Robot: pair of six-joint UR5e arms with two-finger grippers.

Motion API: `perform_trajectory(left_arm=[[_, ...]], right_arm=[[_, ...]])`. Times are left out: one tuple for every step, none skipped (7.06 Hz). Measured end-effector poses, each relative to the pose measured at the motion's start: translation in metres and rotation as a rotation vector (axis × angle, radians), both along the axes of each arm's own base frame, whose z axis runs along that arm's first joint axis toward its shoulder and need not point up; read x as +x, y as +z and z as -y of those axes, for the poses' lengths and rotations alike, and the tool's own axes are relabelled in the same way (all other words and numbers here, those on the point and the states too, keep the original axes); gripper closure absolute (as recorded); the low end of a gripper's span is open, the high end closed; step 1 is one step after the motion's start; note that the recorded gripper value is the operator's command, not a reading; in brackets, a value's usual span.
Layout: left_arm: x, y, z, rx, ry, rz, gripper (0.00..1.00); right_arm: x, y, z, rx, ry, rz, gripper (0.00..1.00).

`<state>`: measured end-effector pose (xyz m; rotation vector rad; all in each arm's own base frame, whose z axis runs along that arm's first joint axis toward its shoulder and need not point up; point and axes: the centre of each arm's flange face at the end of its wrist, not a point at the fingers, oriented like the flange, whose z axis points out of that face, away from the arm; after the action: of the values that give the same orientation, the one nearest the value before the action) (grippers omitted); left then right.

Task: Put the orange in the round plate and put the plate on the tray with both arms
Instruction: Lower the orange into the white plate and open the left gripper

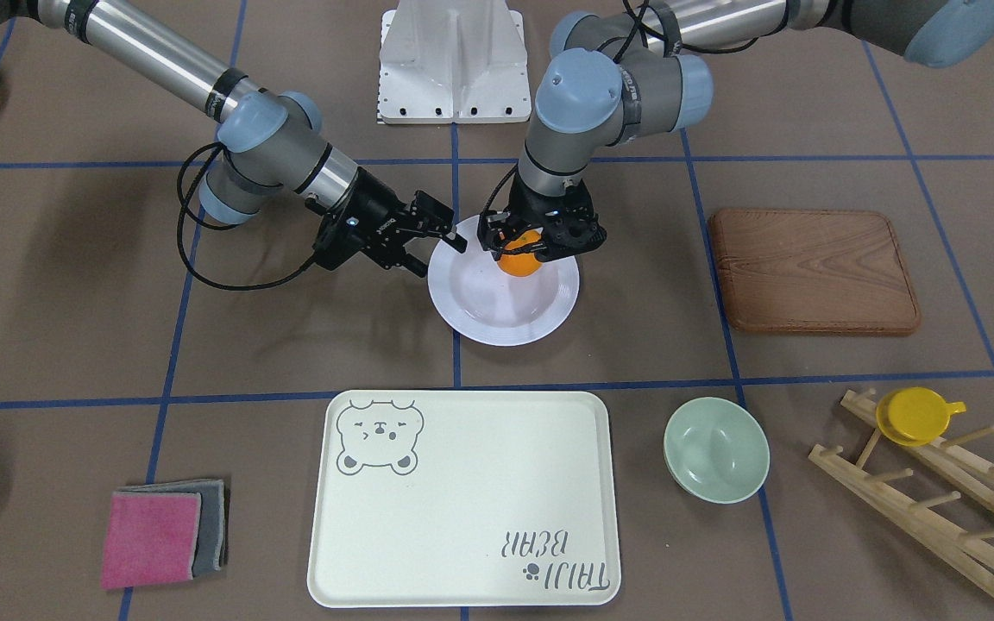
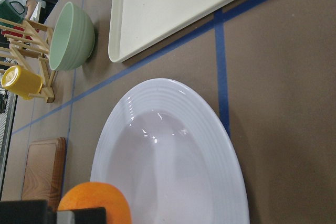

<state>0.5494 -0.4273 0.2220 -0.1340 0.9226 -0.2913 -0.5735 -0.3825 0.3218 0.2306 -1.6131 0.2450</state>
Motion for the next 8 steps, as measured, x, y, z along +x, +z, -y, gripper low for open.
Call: perform_trajectory(left_arm=[[0.002,0.000,0.000,0.001,0.001,-0.002,0.02],[0.002,-0.001,0.000,0.006,0.000,-0.006,0.02],[-0.001,-0.003,0.001,0.017,-0.006,-0.014,0.02],[-0.007,-0.007,0.002,0.027,-0.014,-0.025,0.02],[-0.016,-0.012,0.006,0.035,-0.025,-0.037,0.02],[-0.025,-0.016,0.010,0.040,-0.035,-0.047,0.02],[-0.034,-0.017,0.012,0.042,-0.042,-0.053,0.02],[-0.041,-0.016,0.012,0.044,-0.046,-0.056,0.02]], right_arm=[[-0.007,0.001,-0.005,-0.002,0.010,-0.004,0.00],[-0.012,0.000,-0.008,-0.003,0.017,-0.004,0.00],[-0.015,-0.001,-0.010,-0.003,0.019,-0.003,0.00],[-0.016,-0.002,-0.011,-0.001,0.020,0.002,0.01],[-0.015,-0.004,-0.011,0.002,0.021,0.014,0.08],[-0.013,-0.006,-0.012,0.005,0.022,0.029,0.20],[-0.011,-0.010,-0.011,0.003,0.023,0.044,0.30],[-0.006,-0.015,-0.010,-0.011,0.025,0.071,0.36]])
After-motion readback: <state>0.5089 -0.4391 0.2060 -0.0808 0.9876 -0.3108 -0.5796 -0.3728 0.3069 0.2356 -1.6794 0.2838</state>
